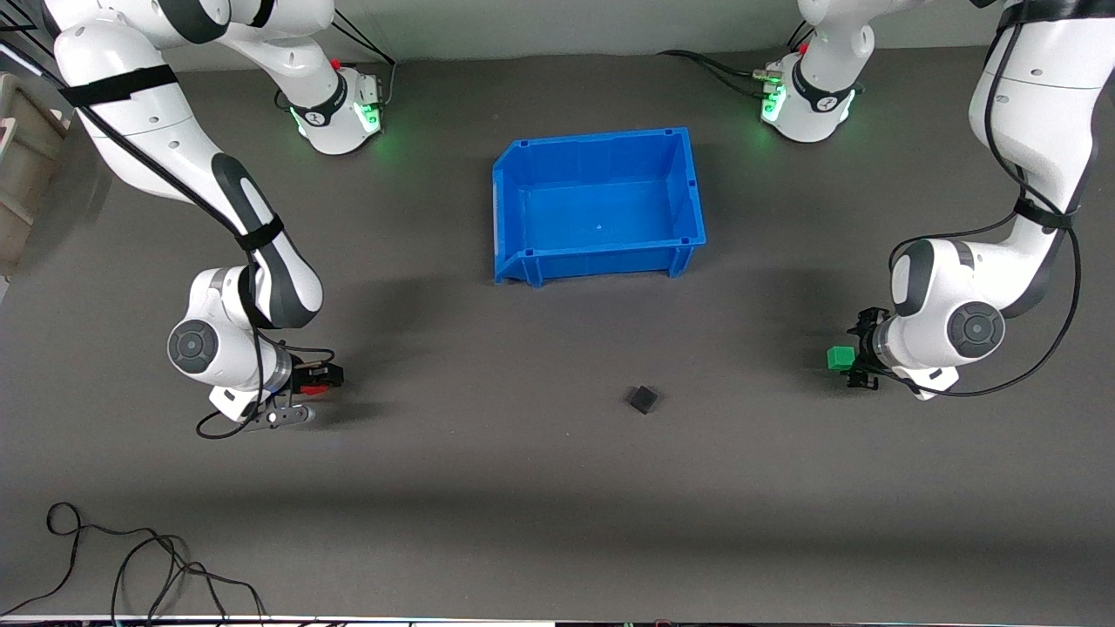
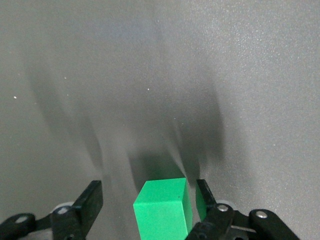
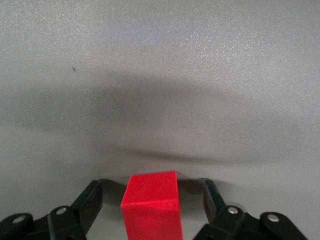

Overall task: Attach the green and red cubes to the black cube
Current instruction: 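Grasp and lift the red cube with the right gripper while the left gripper lifts green, then carry the red cube and green cube toward the black cube with both grippers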

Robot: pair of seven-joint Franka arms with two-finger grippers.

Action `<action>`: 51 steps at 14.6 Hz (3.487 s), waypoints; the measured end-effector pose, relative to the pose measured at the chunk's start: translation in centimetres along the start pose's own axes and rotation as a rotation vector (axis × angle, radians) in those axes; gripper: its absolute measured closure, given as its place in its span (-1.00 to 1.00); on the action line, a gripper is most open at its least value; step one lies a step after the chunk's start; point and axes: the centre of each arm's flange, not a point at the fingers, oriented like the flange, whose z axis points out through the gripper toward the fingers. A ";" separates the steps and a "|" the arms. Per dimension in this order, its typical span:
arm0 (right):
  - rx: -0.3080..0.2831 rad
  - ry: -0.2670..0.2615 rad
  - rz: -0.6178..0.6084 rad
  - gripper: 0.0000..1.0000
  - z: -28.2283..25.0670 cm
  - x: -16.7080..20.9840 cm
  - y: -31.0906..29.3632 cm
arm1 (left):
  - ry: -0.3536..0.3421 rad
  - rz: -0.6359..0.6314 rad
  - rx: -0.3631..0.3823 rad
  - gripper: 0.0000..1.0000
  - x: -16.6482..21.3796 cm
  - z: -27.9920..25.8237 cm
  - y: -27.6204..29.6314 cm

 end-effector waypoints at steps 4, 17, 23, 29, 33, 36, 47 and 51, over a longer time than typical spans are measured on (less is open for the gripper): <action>-0.002 0.018 0.000 -0.81 -0.5 0.4 0.1 | 0.001 -0.008 0.000 -0.34 0.0 0.0 0.0; -0.002 0.025 0.003 0.21 -0.5 0.6 0.2 | 0.043 0.021 -0.022 0.18 -0.2 -2.9 1.7; 0.095 0.026 0.195 0.21 -1.4 1.0 0.1 | 0.047 0.041 -0.029 0.18 -1.7 -6.3 3.6; 0.328 -0.106 0.886 0.21 -8.6 2.5 -1.5 | 0.034 0.053 -0.123 0.18 -8.9 -10.5 6.7; 0.324 -0.224 1.110 0.21 -12.1 3.1 -4.0 | 0.005 -0.080 -0.149 0.18 -17.5 -10.1 9.3; 0.302 -0.250 1.266 0.21 -13.8 3.5 -9.5 | -0.012 -0.117 -0.148 0.18 -24.8 -8.3 10.4; 0.106 -0.175 1.664 0.21 -9.0 7.2 -28.4 | 0.017 -0.076 -0.211 0.18 -28.8 -5.7 13.5; 0.149 -0.143 1.737 0.21 -7.4 7.7 -30.7 | 0.002 -0.084 -0.231 0.18 -28.3 -3.7 14.4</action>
